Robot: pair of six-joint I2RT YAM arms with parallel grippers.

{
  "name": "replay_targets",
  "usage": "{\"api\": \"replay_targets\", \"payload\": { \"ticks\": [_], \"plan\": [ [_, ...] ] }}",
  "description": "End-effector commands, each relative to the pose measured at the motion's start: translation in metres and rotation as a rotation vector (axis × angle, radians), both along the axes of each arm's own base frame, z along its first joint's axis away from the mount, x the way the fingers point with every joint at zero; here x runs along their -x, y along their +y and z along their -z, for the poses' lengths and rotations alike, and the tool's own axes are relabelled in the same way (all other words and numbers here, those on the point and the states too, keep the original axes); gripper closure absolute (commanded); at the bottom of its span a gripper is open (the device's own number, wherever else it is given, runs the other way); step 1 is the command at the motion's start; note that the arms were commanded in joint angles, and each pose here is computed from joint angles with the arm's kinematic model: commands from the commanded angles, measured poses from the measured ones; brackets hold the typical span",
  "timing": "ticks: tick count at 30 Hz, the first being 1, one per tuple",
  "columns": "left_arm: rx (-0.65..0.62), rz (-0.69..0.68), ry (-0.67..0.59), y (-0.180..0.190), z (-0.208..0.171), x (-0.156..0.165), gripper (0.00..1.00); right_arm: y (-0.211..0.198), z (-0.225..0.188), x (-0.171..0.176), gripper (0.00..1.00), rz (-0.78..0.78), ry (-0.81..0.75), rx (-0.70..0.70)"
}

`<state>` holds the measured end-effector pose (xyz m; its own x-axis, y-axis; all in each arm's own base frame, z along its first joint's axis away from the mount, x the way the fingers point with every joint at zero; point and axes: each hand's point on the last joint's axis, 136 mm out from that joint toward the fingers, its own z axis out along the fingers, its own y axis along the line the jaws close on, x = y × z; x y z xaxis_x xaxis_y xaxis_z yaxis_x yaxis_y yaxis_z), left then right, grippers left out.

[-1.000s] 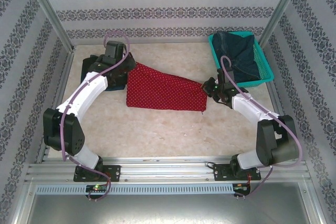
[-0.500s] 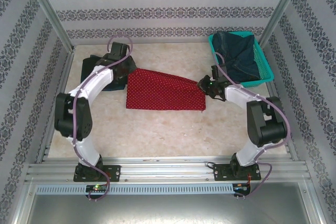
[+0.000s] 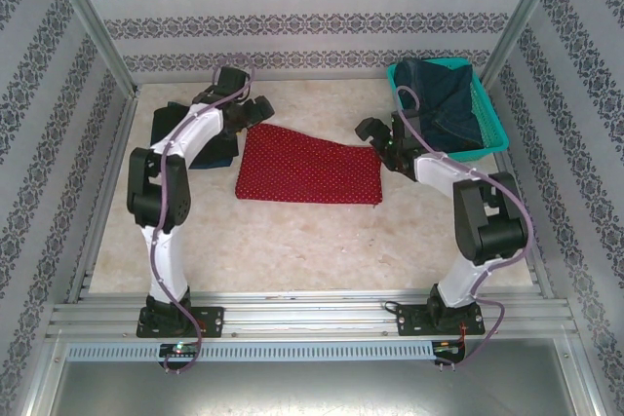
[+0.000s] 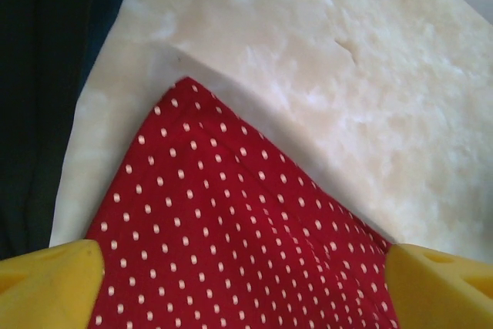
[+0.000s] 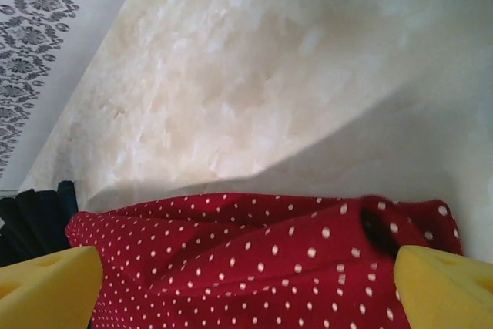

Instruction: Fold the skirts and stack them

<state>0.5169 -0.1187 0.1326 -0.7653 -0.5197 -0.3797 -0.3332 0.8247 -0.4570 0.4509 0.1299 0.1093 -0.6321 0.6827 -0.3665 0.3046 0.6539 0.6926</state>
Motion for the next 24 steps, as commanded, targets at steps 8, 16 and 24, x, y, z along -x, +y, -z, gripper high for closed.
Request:
{"api": "replay_targets", "payload": {
  "ticks": [8, 16, 24],
  "plan": [
    [0.215, 0.183, 0.069, -0.072, 0.009, 0.056, 0.00, 0.052, 0.009, 0.019, 0.02, -0.234, 0.051, -0.002],
    [0.171, 0.074, 0.256, -0.050, 0.085, 0.134, 0.00, 0.032, 0.064, 0.077, 0.02, -0.148, 0.295, 0.016],
    [0.192, 0.171, 0.216, -0.061, 0.053, 0.146, 0.00, 0.063, 0.006, 0.073, 0.02, -0.357, 0.127, 0.004]
  ]
}}
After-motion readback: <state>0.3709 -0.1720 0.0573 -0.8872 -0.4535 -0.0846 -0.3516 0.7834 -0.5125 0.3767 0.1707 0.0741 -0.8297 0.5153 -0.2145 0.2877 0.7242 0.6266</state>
